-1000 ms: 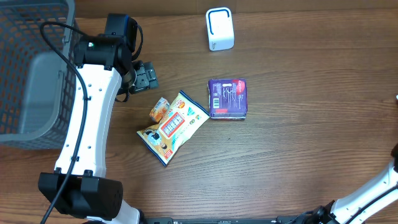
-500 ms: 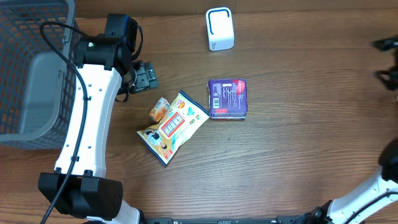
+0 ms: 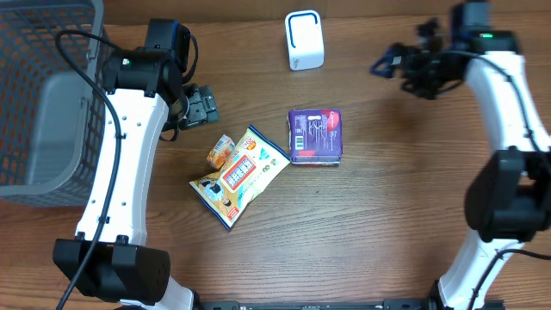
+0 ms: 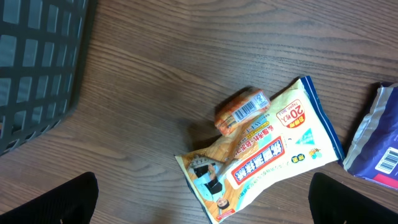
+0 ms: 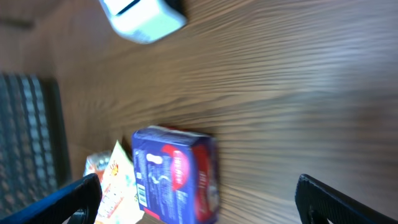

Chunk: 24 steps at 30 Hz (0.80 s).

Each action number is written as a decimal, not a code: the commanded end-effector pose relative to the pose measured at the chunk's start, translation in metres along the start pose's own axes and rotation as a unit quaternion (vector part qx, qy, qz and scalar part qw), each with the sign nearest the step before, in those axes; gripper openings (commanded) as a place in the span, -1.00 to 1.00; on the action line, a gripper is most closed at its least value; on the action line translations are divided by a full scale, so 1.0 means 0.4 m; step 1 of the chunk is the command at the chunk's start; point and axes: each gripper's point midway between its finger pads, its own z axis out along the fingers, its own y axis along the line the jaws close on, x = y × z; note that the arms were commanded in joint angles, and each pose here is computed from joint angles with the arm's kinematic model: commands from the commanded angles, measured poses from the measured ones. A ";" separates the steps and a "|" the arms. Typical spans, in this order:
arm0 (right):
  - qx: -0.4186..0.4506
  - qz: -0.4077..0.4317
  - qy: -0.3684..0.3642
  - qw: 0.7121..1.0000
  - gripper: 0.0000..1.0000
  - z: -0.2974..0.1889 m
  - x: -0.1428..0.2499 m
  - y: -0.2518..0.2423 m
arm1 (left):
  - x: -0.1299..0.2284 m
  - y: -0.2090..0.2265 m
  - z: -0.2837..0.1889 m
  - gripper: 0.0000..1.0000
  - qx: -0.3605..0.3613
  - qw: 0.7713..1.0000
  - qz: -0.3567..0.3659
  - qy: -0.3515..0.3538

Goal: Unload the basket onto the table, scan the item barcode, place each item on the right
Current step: 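Return the right gripper to the pink pack and grasp it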

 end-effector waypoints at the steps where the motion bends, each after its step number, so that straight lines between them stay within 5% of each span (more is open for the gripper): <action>1: 0.014 -0.025 0.025 0.999 1.00 0.087 0.024 0.013 | -0.005 -0.003 0.000 0.99 0.001 1.000 0.005 -0.001; 12: 0.018 -0.034 0.124 0.992 0.98 0.262 0.160 0.040 | -0.005 -0.003 0.000 1.00 0.001 1.000 0.005 -0.001; 14: 0.022 -0.030 0.134 0.990 0.82 0.269 0.178 0.032 | -0.005 -0.003 0.000 1.00 0.001 1.000 0.005 -0.001; 17: 0.047 -0.029 0.137 0.989 0.53 0.258 0.184 0.017 | -0.005 -0.003 0.000 0.99 0.001 1.000 0.005 -0.001; 24: 0.142 -0.047 0.108 0.983 0.65 0.151 0.161 -0.003 | -0.005 -0.003 0.000 1.00 0.001 1.000 0.005 -0.001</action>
